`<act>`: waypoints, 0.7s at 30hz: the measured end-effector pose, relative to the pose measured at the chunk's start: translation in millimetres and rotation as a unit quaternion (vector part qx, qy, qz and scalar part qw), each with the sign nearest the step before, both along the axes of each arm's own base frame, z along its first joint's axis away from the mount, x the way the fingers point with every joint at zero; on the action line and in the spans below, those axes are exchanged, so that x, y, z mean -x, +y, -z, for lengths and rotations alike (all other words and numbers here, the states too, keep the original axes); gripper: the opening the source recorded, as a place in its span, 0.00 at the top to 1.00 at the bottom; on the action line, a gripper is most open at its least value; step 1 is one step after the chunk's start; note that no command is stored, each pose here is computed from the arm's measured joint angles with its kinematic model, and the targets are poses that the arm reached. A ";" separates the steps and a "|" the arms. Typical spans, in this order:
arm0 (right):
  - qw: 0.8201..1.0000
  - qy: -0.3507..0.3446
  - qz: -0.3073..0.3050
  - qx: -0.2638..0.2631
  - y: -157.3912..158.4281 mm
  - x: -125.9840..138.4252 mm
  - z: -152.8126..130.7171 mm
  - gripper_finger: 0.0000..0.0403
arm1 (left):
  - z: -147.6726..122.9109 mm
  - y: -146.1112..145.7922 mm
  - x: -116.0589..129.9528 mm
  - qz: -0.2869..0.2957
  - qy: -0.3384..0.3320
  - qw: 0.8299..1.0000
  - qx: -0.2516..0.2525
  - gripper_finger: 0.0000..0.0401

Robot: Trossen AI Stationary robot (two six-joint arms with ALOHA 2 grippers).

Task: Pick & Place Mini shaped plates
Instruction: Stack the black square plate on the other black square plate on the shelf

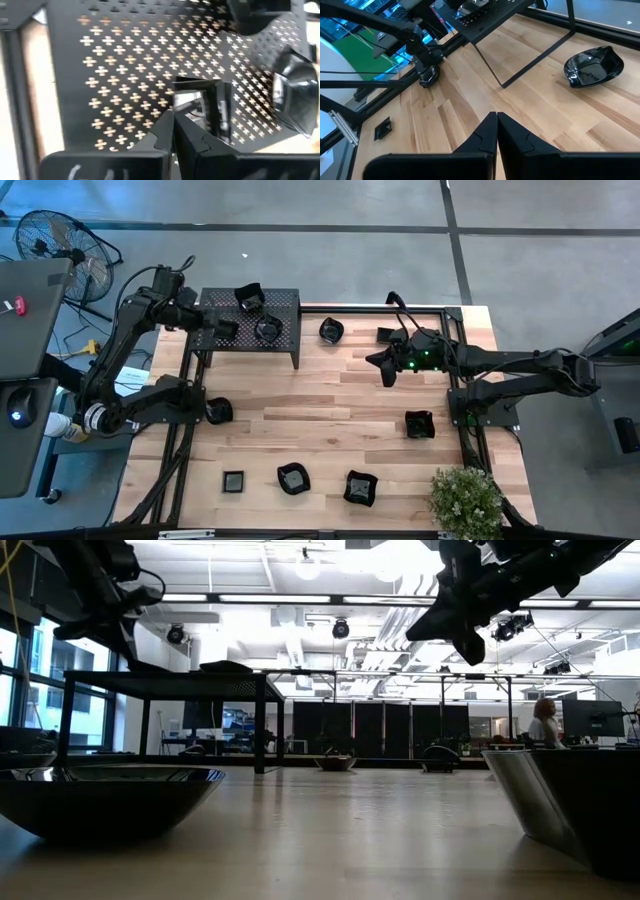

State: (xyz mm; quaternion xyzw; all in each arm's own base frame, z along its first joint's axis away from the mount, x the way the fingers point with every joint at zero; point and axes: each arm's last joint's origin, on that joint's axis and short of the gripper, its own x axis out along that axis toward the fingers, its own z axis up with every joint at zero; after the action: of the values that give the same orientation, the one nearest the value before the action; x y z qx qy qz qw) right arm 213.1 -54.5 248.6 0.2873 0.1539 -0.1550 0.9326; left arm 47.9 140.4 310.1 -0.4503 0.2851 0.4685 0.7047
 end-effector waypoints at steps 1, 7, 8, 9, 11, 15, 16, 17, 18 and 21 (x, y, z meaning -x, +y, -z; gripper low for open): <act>1.000 0.000 0.000 0.000 0.0 0.0 0.0 0.98 | 0.1 0.0 0.4 -0.008 0.004 1.000 0.001 0.98; 1.000 0.000 0.000 0.000 0.1 0.0 0.0 0.99 | 0.6 -0.9 0.8 -0.012 0.006 1.000 0.008 0.87; 1.000 0.000 0.000 0.000 0.0 0.0 -0.1 0.99 | 0.7 -1.2 0.8 -0.012 0.006 1.000 0.009 0.84; 1.000 0.000 0.000 0.000 0.0 0.0 0.0 0.99 | 0.9 -1.4 0.9 -0.012 0.006 1.000 0.011 0.81; 1.000 0.000 0.000 0.000 0.0 0.0 0.0 0.99 | 1.0 -1.0 0.3 -0.008 0.000 1.000 0.013 0.77; 1.000 0.000 0.000 0.002 0.0 0.0 0.0 0.99 | 2.3 1.0 -0.4 -0.007 -0.001 1.000 0.019 0.75; 1.000 0.001 -0.001 0.002 0.0 0.0 0.0 0.99 | 2.9 2.0 -0.8 -0.006 -0.002 1.000 0.021 0.76; 1.000 0.001 -0.001 0.003 0.0 0.0 0.0 1.00 | 3.3 3.0 -1.4 -0.003 -0.006 1.000 0.024 0.76; 1.000 0.001 -0.001 0.004 0.0 0.0 0.0 1.00 | 3.6 4.2 -2.2 0.001 -0.013 1.000 0.026 0.77; 1.000 0.001 0.001 0.004 -0.1 0.0 0.0 0.99 | 3.3 5.9 -3.3 0.003 -0.024 0.999 0.025 0.79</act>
State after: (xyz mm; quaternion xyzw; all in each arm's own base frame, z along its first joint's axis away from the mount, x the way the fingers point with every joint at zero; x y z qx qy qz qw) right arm 213.1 -54.6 248.6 0.2834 0.1539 -0.1567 0.9335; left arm 51.2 146.4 306.8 -0.4774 0.2813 0.4482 0.7015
